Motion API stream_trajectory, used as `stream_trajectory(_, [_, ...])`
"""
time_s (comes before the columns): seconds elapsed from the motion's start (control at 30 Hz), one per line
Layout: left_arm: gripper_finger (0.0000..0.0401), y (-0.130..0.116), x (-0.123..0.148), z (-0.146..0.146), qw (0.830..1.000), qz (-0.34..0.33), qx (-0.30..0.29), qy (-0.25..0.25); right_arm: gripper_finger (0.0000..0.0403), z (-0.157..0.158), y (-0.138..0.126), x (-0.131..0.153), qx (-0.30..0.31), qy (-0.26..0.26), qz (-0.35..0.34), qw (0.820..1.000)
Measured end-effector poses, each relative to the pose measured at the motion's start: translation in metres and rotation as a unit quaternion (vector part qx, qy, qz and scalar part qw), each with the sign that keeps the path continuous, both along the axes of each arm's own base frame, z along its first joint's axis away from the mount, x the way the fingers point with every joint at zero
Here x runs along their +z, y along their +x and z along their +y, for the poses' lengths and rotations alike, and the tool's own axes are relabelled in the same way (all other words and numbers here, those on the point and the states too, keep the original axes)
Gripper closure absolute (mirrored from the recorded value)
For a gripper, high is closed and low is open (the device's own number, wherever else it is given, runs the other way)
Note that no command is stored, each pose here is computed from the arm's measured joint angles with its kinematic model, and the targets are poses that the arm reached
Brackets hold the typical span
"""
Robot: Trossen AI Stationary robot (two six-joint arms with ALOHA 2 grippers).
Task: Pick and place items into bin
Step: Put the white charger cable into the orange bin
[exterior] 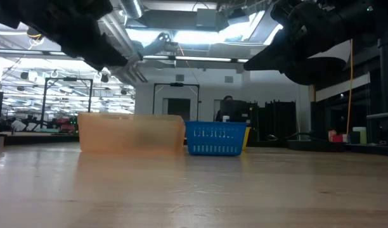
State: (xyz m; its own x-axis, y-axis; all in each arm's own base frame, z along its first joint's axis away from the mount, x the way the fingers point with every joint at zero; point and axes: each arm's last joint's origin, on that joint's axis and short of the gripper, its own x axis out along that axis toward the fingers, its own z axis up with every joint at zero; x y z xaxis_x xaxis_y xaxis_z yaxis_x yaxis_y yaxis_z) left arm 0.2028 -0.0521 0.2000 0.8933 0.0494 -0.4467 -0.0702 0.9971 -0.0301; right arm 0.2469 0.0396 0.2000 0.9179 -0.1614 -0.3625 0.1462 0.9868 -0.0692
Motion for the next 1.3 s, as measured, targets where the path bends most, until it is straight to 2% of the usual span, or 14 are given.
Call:
stream_trajectory(0.13, [0.0353,0.002,0.0,0.012,0.999,-0.006,0.042,0.015,0.0402,-0.003,0.0,0.0,-0.006,0.0,0.0,1.0])
stream_trajectory(0.27, [0.0353,0.005,0.003,0.028,0.993,-0.018,0.113,0.039,0.0402,-0.008,0.001,0.0,-0.018,0.004,-0.001,1.0])
stream_trajectory(0.43, [0.0353,0.006,0.003,0.048,0.984,-0.023,0.177,0.028,0.0402,-0.013,0.002,0.0,-0.033,0.015,-0.003,0.999])
stream_trajectory(0.6, [0.0353,0.008,0.005,0.058,0.983,-0.032,0.18,0.009,0.0402,-0.017,0.002,0.0,-0.04,0.015,-0.003,0.999])
stream_trajectory(0.7, [0.0354,0.009,0.008,0.065,0.984,-0.024,0.175,-0.02,0.0402,-0.019,0.002,0.0,-0.043,0.014,-0.002,0.999])
stream_trajectory(0.97, [0.0354,0.015,0.014,0.088,0.972,0.062,0.207,-0.092,0.0402,-0.025,0.003,0.0,-0.055,0.014,-0.003,0.998])
stream_trajectory(1.17, [0.0353,0.028,0.014,0.098,0.964,0.134,0.195,-0.119,0.0402,-0.03,0.003,0.0,-0.065,0.014,-0.003,0.998])
stream_trajectory(1.3, [0.0353,0.038,0.005,0.101,0.952,0.201,0.193,-0.129,0.0402,-0.033,0.003,0.0,-0.076,0.024,-0.006,0.997])
